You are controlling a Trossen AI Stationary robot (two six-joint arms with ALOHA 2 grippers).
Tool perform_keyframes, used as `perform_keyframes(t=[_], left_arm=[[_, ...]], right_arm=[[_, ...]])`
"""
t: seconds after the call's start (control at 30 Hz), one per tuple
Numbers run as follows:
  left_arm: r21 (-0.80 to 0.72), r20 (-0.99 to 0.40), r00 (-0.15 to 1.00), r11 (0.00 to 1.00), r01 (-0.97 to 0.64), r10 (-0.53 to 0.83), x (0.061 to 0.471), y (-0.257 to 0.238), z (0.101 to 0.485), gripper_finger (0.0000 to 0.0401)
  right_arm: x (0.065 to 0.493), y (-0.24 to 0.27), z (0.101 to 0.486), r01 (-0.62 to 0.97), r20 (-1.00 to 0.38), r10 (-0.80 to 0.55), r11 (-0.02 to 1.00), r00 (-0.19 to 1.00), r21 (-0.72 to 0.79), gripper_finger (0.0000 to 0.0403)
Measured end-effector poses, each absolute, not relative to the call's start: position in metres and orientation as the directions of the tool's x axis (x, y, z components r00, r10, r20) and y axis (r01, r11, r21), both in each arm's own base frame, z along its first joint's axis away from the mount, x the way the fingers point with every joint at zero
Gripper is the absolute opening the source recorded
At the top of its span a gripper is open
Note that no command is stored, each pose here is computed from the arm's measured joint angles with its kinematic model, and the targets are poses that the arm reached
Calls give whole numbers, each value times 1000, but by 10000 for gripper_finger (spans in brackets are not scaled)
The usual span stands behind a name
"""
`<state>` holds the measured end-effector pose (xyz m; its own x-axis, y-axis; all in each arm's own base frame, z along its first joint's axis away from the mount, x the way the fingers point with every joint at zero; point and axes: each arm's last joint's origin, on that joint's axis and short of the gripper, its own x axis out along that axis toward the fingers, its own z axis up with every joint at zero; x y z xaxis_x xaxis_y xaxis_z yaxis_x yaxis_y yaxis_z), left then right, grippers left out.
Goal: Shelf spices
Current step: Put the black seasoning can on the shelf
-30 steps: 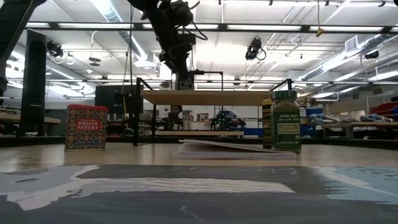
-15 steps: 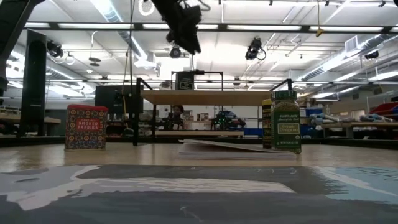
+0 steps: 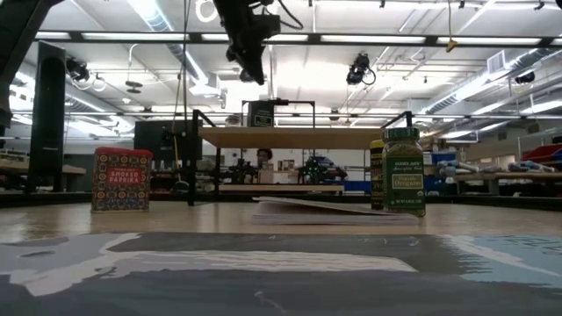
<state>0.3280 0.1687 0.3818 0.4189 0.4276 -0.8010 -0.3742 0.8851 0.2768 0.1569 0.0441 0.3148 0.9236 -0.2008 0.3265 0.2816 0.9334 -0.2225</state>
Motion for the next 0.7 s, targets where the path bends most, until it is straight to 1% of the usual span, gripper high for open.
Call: perform_keyframes(t=[0.13,0.2,0.37,0.5,0.7], left_arm=[[292,-821,372,878,-378,433,328,172,367,3],[316,-832,329,869,-381,447,327,174,358,2],[356,-838,280,859,-368,468,329,177,335,1],[361,-830,291,856,-370,476,330,179,333,1],[360,-840,266,853,-377,472,326,185,326,0]], right_arm=[[157,44,315,282,330,-201,934,922,-219,270],[157,44,315,282,330,-201,935,922,-217,270],[157,44,315,281,331,-201,935,922,-216,270],[156,45,315,277,331,-197,936,923,-218,270],[156,45,315,277,331,-196,936,923,-218,270]])
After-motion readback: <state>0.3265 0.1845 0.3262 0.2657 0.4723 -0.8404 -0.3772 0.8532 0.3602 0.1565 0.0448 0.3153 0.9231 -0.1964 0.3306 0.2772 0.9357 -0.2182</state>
